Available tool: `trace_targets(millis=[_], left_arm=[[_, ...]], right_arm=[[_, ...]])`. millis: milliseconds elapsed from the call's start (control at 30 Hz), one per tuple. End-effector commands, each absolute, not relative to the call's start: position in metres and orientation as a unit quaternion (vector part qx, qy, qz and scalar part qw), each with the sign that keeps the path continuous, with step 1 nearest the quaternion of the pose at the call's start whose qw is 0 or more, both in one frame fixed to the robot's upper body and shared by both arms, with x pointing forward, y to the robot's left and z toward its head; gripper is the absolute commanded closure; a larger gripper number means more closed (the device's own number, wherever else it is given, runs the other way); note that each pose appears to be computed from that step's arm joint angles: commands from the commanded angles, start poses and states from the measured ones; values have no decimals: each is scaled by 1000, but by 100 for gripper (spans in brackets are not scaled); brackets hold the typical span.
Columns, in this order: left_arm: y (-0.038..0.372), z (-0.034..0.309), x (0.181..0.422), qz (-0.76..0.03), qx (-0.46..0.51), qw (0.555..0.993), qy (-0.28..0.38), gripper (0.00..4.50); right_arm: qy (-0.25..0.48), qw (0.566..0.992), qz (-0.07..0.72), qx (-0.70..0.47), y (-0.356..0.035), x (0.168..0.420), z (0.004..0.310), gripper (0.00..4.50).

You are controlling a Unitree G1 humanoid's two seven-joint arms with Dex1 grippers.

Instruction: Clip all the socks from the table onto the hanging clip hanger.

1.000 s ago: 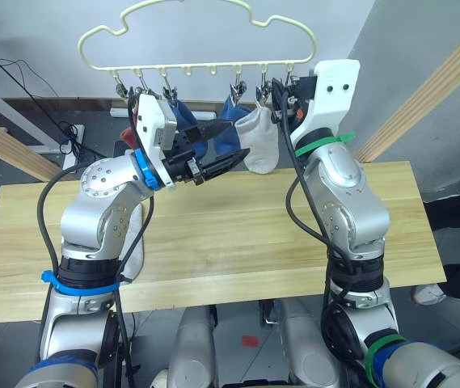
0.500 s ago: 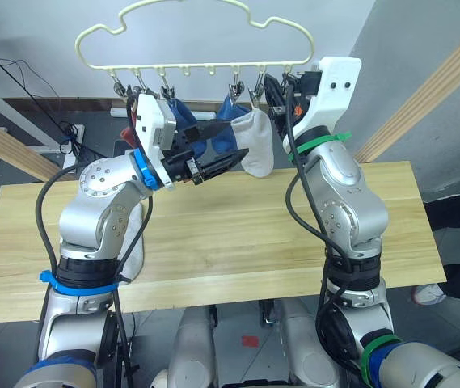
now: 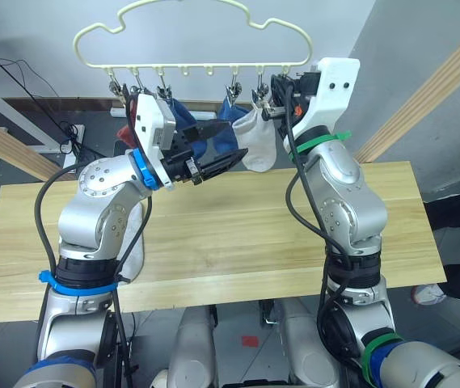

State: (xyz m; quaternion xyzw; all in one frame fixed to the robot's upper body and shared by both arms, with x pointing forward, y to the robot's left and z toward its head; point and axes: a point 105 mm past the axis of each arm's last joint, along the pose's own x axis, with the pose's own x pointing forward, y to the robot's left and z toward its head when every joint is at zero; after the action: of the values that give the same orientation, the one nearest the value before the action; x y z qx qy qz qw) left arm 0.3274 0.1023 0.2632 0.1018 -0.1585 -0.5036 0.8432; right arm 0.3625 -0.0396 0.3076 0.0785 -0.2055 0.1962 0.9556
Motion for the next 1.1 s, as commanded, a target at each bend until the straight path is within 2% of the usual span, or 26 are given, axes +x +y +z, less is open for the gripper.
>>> trace_targets(millis=[33,233,300,400,533,567,633,700,867,1100], left_arm=[[102,270,322,-504,111,838,-174,121],[106,259,330,-474,131,856,-161,121],[110,252,336,-444,147,869,-158,121],[122,240,349,-349,136,914,-157,121],[147,226,347,-226,130,952,-163,7],[163,224,350,-168,114,967,-156,3],[206,211,349,-53,107,985,-127,3],[231,203,344,8,103,989,-106,3],[277,166,338,84,58,995,-15,3],[296,127,336,116,22,990,74,3]], right_arm=[[-247,945,201,79,-39,351,326,447],[-251,946,193,69,-42,352,328,447],[-252,946,192,67,-43,352,329,447],[-251,947,189,63,-44,353,328,447],[-249,948,190,58,-44,353,328,450],[-248,948,190,57,-45,354,328,450],[-246,950,187,53,-47,355,326,450],[-244,951,185,52,-49,355,326,450],[-241,950,190,52,-46,357,325,450],[-240,949,196,51,-43,356,325,450]])
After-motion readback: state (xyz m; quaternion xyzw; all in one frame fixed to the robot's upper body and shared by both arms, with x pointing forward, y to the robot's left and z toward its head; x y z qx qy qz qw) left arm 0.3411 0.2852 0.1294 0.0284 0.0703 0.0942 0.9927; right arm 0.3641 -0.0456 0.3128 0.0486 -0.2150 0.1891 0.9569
